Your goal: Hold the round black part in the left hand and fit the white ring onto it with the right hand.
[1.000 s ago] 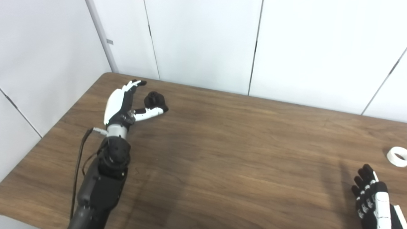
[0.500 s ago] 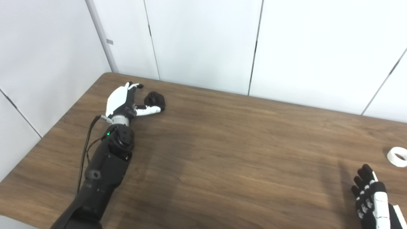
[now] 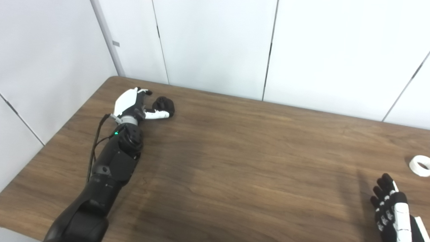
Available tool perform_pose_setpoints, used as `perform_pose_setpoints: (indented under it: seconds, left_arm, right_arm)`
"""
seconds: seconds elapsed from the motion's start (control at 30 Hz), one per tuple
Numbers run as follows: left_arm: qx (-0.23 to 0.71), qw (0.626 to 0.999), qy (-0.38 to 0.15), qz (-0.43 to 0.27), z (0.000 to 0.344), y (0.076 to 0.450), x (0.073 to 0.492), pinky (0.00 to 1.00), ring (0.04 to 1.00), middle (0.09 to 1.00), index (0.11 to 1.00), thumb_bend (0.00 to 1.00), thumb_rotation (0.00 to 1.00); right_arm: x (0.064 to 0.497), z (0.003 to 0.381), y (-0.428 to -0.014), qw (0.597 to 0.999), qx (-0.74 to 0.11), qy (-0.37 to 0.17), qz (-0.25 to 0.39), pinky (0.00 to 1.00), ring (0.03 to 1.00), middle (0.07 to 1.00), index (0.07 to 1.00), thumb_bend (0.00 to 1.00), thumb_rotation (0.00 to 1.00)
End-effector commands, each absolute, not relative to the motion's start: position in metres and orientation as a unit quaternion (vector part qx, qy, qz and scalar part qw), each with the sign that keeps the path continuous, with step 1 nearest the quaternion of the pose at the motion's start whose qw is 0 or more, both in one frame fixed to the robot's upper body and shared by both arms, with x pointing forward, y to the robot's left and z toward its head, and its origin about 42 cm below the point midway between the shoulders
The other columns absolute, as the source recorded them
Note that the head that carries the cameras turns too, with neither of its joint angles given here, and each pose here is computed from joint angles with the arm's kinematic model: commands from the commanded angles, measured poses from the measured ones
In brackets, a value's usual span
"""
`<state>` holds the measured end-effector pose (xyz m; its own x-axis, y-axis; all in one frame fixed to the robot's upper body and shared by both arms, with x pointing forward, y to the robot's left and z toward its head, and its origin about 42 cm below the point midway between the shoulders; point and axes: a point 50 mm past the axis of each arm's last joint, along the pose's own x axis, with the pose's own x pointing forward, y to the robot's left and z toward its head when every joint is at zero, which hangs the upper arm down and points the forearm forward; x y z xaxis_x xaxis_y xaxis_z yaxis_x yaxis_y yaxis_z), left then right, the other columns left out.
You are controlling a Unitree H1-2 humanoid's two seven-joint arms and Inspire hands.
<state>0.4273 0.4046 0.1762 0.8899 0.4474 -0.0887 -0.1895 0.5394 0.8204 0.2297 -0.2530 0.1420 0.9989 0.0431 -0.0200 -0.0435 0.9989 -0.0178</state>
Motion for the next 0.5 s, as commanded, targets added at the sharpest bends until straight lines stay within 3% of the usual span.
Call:
perform_pose_setpoints:
  seconds: [0.0,0.47]
  left_arm:
    - [0.45,0.863,0.115,0.2,0.214,0.417,0.443,1.0,1.0,1.0,0.85,1.0,0.36]
    - [0.442,0.872,0.115,0.176,0.209,0.407,0.451,1.0,1.0,0.976,0.804,1.0,0.34]
  right_arm:
    - [0.223,0.146,-0.25,1.0,-0.01,-0.005,0.022,1.0,1.0,1.0,1.0,0.36,1.0]
    - [0.222,0.147,-0.25,1.0,-0.008,-0.006,0.018,1.0,1.0,1.0,1.0,0.36,1.0]
